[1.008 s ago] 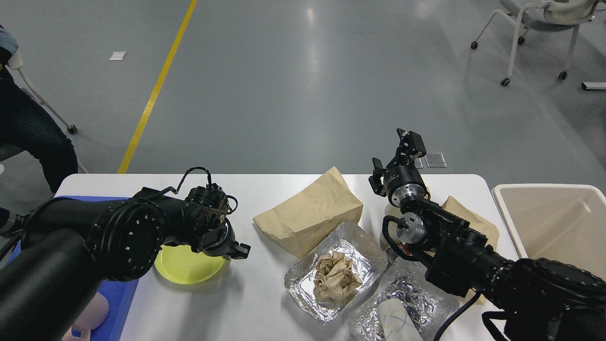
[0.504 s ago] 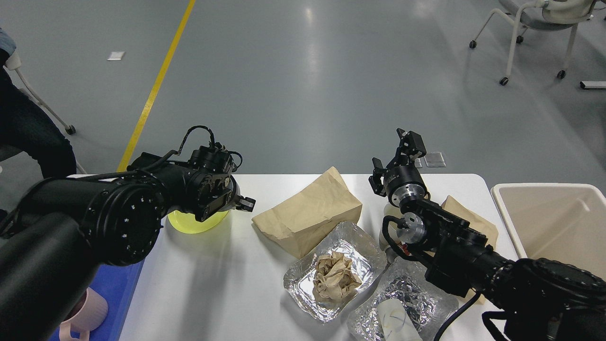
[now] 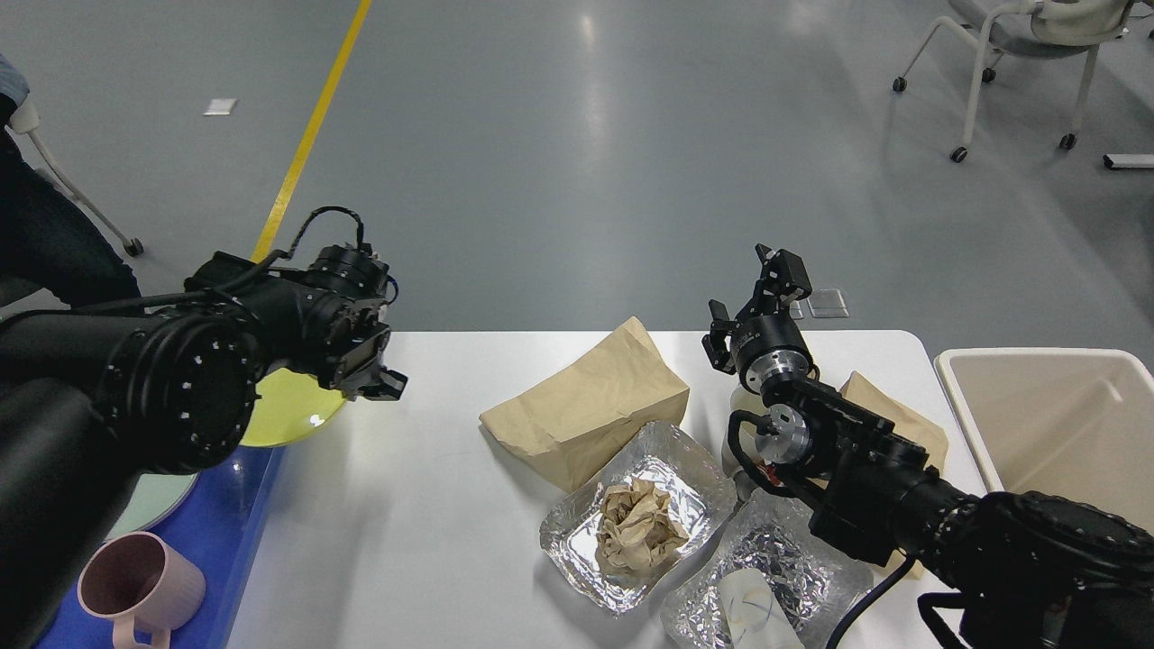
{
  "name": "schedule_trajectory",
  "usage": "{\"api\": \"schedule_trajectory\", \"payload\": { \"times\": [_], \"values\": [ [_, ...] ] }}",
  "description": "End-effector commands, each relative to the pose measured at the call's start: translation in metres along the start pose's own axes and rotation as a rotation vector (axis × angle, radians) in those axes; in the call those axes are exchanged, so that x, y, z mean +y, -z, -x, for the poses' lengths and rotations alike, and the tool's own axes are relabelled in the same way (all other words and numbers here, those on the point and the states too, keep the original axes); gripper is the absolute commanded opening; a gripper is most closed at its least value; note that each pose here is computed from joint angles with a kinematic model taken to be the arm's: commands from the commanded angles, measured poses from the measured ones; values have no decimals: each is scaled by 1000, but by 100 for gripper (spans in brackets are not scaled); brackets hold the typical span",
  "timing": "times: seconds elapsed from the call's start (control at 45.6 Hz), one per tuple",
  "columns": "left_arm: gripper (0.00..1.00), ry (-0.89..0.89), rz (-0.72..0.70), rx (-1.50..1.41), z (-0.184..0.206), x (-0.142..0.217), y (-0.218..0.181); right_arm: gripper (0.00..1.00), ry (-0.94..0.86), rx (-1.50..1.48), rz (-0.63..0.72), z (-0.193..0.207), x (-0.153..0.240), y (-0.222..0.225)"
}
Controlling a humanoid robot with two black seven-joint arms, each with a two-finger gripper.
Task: Tidy desktop
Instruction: 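Lift the yellow plate and carry it over the blue tray, then lower the yellow plate onto the green plate and open the left gripper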
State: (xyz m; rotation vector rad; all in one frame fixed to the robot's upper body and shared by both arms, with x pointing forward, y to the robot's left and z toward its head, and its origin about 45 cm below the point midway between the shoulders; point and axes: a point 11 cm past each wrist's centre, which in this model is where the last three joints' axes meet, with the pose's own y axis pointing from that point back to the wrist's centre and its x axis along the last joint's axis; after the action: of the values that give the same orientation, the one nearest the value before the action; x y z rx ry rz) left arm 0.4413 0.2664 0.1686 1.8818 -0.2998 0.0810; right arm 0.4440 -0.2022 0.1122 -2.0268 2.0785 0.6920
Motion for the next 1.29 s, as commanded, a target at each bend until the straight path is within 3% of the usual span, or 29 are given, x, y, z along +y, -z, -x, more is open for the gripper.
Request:
{"api": "schedule_trajectory", "payload": {
  "times": [0.0, 0.416, 0.745, 1.073, 1.271],
  "values": [
    [0, 60, -23, 70, 16, -12, 38, 100, 0, 0, 0, 0, 0, 0],
    [0, 165, -91, 194, 72, -52, 107, 100, -1, -1, -1, 0, 0, 0],
    [0, 59, -163, 132, 75, -65, 119, 100, 0, 0, 0, 0, 0, 0],
    [0, 67, -164, 131, 82, -70, 120, 100, 0, 0, 0, 0, 0, 0],
    [0, 75, -195, 186, 100, -76, 149, 100, -1, -1, -1, 0, 0, 0]
  ]
}}
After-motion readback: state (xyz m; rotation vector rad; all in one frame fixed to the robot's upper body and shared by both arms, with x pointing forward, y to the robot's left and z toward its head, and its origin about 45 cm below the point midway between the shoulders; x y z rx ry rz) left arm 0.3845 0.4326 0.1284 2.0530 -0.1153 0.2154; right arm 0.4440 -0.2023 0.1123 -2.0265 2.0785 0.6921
